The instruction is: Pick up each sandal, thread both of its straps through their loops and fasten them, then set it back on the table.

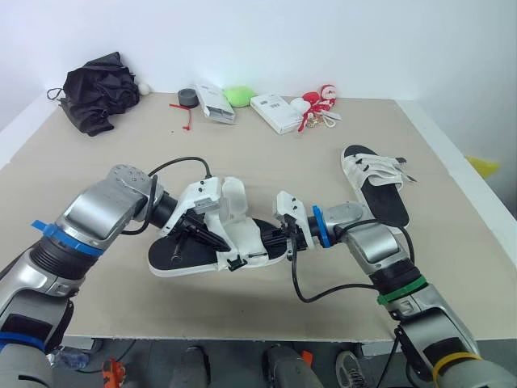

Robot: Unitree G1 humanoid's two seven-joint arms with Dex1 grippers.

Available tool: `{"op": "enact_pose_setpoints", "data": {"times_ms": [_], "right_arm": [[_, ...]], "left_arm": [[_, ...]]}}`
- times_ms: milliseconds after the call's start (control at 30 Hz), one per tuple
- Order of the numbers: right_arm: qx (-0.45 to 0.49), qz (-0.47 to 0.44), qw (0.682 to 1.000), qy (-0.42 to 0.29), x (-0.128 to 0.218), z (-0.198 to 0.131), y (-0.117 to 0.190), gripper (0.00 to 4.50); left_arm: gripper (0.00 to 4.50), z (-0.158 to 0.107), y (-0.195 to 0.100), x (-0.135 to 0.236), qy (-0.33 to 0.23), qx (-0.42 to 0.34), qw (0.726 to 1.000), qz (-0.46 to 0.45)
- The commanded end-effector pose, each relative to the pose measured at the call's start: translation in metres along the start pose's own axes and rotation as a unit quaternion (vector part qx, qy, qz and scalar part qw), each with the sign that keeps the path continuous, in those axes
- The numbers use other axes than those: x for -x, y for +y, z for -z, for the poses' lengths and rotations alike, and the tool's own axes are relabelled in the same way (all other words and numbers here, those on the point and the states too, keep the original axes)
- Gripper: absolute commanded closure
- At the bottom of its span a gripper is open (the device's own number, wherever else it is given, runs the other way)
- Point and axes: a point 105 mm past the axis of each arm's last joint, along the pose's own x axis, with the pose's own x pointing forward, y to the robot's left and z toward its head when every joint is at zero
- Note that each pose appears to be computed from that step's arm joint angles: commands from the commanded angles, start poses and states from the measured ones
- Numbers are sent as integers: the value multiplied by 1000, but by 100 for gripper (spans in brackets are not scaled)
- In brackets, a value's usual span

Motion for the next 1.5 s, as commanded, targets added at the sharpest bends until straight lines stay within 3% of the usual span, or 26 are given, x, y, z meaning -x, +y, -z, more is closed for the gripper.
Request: {"op": "enact_pose_setpoints", "data": {"times_ms": [33,467,1167,1500], "right_arm": [[-44,3,998,48,-7,32,3,450],[-45,5,998,48,-7,32,3,450],[-44,4,998,48,-7,32,2,450],[-44,4,998,47,-7,31,2,450]], "left_arm": [[440,-15,-8,3,-7,-38,999,3],[440,-5,-5,10,73,-113,991,-22],[440,-28,-12,11,51,-154,987,-15],[440,-29,-5,16,80,-181,979,-39]]}}
